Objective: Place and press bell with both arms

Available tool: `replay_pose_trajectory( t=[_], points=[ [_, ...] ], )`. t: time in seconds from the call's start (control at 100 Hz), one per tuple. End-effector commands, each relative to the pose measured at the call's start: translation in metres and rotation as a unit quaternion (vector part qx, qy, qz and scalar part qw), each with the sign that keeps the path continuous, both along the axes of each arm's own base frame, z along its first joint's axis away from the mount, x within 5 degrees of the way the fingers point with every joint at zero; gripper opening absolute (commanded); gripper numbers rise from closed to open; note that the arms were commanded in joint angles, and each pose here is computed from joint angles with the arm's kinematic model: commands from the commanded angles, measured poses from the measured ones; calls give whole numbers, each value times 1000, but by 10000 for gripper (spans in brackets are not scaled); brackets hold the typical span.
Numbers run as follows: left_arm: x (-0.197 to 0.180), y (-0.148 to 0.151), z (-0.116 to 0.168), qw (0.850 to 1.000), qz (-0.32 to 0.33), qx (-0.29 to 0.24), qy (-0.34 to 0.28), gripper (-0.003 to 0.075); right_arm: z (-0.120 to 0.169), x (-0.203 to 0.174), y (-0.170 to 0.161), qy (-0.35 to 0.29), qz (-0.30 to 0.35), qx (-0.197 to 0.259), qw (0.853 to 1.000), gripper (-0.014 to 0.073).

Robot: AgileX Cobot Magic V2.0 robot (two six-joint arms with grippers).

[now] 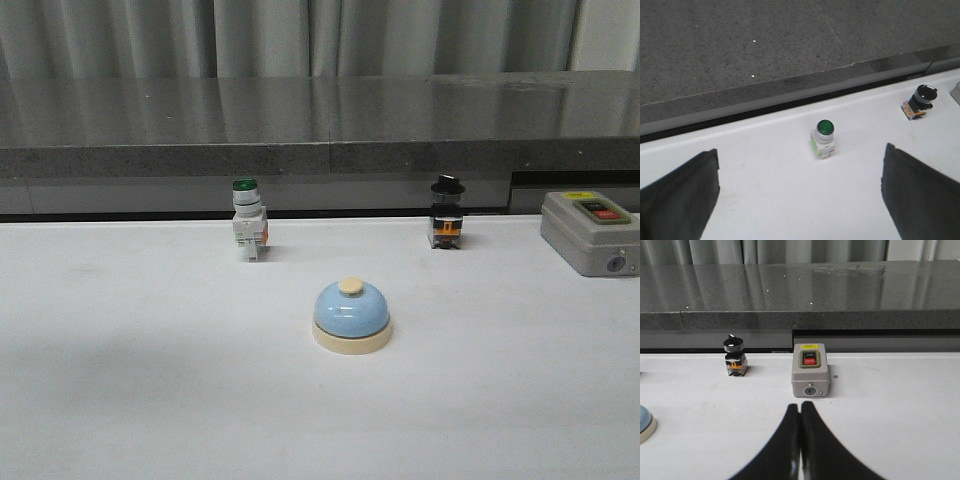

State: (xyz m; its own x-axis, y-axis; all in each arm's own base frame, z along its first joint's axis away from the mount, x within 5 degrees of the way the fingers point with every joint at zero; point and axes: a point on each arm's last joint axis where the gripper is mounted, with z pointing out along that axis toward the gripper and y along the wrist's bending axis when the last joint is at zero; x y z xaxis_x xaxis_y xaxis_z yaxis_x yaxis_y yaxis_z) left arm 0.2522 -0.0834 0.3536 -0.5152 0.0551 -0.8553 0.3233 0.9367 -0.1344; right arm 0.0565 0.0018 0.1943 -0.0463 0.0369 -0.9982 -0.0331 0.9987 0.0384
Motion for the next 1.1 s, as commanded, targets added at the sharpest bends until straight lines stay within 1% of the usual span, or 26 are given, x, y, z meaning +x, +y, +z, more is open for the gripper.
replay_pose_trajectory(
  t=[0.0,0.24,0.34,0.4,0.47,0.54,0.61,0.66,0.68,0.73,0.75,0.8,0.85,1.09],
  points=[
    [-20,10,22,995,24,-41,-82,617,13,-2,0,-58,-2,-4,998,-60],
    [-77,29,7,987,40,-61,-145,617,13,-2,0,-58,-2,-4,998,-60],
    [-99,35,0,984,42,-67,-162,617,13,-2,0,-58,-2,-4,998,-60],
    [-113,39,-1,981,41,-72,-177,602,13,-2,0,-58,-2,-4,998,-60],
    [-126,43,-3,978,41,-77,-192,550,13,-2,0,-58,-2,-4,998,-60],
    [-137,46,-4,974,41,-81,-206,468,13,-2,0,-58,-2,-4,998,-60],
    [-145,48,-3,971,40,-85,-218,365,13,-2,0,-58,-2,-4,998,-60],
    [-148,49,-2,970,40,-86,-225,274,13,-2,0,-58,-2,-4,998,-60],
    [-149,49,-2,970,39,-87,-225,251,13,-2,0,-58,-2,-4,998,-60],
    [-150,49,-2,969,39,-87,-226,159,13,-2,0,-58,-2,-4,998,-60],
    [-150,49,-2,969,39,-87,-226,136,13,-2,0,-58,-2,-4,998,-60],
    [-150,49,-2,970,39,-86,-225,48,13,-2,0,-58,-2,-4,998,-60],
    [-150,49,-2,970,39,-86,-224,-21,13,-2,0,-58,-2,-4,998,-60],
    [-150,49,-3,971,38,-86,-222,-20,13,-2,0,-58,-2,-4,998,-60]
  ],
)
